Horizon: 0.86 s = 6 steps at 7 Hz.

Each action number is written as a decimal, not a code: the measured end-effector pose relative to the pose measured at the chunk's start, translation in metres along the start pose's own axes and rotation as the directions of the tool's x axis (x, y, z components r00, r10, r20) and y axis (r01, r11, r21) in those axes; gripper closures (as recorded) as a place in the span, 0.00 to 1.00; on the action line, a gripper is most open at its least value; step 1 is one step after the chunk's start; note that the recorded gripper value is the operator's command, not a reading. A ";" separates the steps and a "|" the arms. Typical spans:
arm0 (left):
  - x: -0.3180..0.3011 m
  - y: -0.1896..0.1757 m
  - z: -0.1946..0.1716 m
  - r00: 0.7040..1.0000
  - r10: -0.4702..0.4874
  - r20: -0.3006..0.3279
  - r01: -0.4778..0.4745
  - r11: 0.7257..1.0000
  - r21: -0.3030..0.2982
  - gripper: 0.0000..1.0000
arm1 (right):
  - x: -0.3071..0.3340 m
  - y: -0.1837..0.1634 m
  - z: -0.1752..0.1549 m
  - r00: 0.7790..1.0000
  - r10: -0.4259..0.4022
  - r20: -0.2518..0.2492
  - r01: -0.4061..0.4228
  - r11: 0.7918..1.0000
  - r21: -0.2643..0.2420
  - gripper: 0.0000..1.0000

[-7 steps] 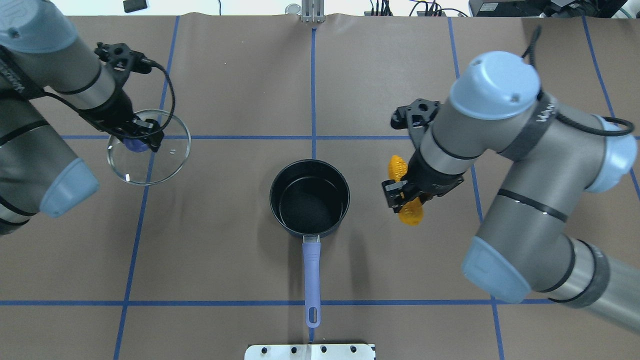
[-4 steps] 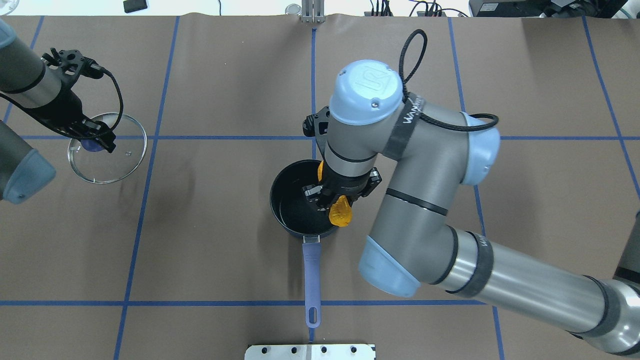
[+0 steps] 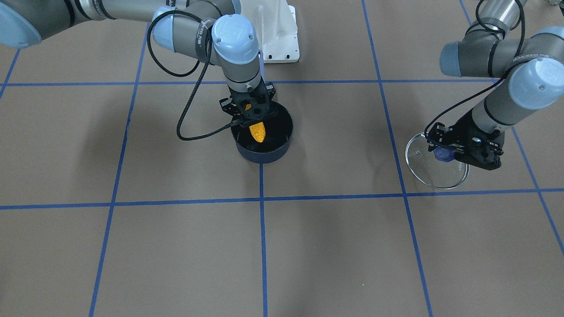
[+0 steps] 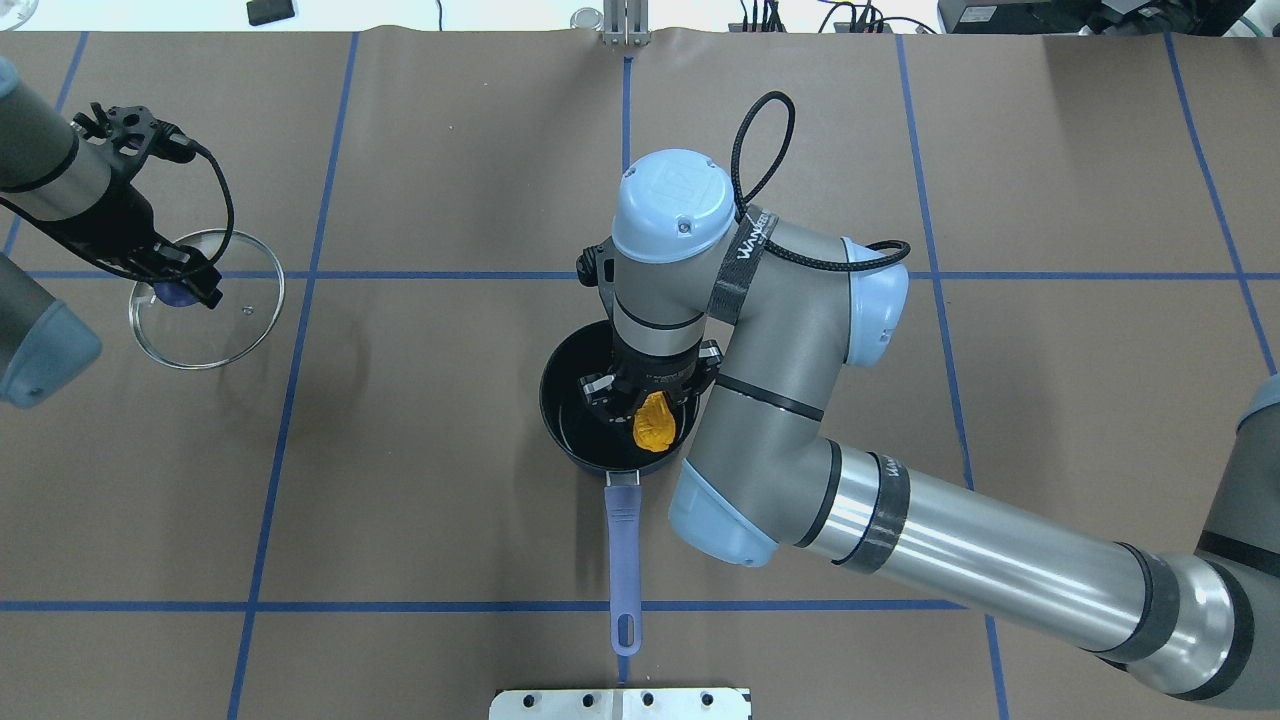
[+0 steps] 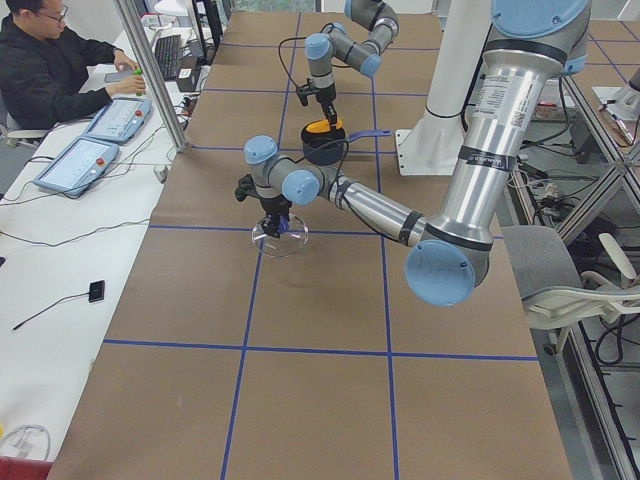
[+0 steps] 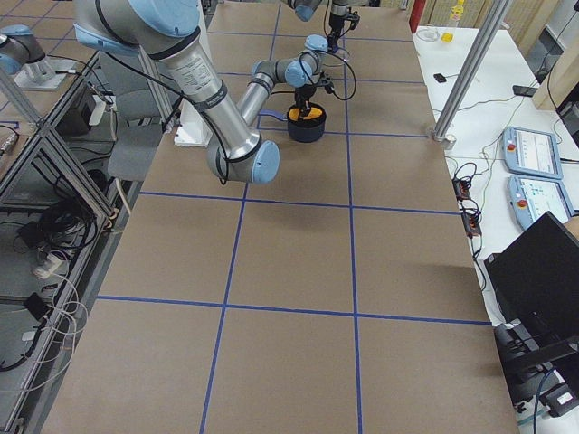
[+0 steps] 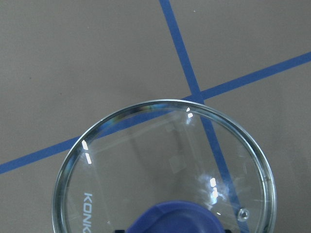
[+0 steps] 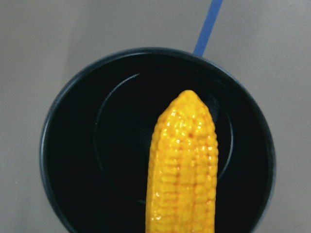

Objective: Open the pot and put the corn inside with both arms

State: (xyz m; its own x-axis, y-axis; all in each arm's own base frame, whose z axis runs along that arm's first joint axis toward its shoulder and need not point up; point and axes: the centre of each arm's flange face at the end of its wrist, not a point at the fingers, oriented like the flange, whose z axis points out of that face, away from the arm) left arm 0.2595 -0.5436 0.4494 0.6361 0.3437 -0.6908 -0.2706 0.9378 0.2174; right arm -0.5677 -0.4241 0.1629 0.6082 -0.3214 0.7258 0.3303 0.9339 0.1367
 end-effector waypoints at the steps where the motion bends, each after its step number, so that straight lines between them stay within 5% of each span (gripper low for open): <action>1: -0.003 0.001 0.003 1.000 -0.004 0.002 0.004 1.000 -0.005 0.52 | -0.006 -0.003 -0.002 1.000 -0.004 0.009 0.004 1.000 0.008 0.00; 6: -0.031 -0.005 0.047 1.000 -0.021 0.003 0.021 0.999 -0.031 0.50 | -0.017 -0.020 -0.037 0.999 0.000 0.037 -0.002 0.998 0.067 0.00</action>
State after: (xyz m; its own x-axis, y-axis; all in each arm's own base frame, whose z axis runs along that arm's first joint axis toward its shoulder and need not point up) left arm 0.2748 -0.5568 0.5022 0.6439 0.3243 -0.6930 -0.2796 0.9428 0.1814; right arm -0.5582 -0.4425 0.1229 0.5810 -0.3156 0.7502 0.2799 0.9430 0.1799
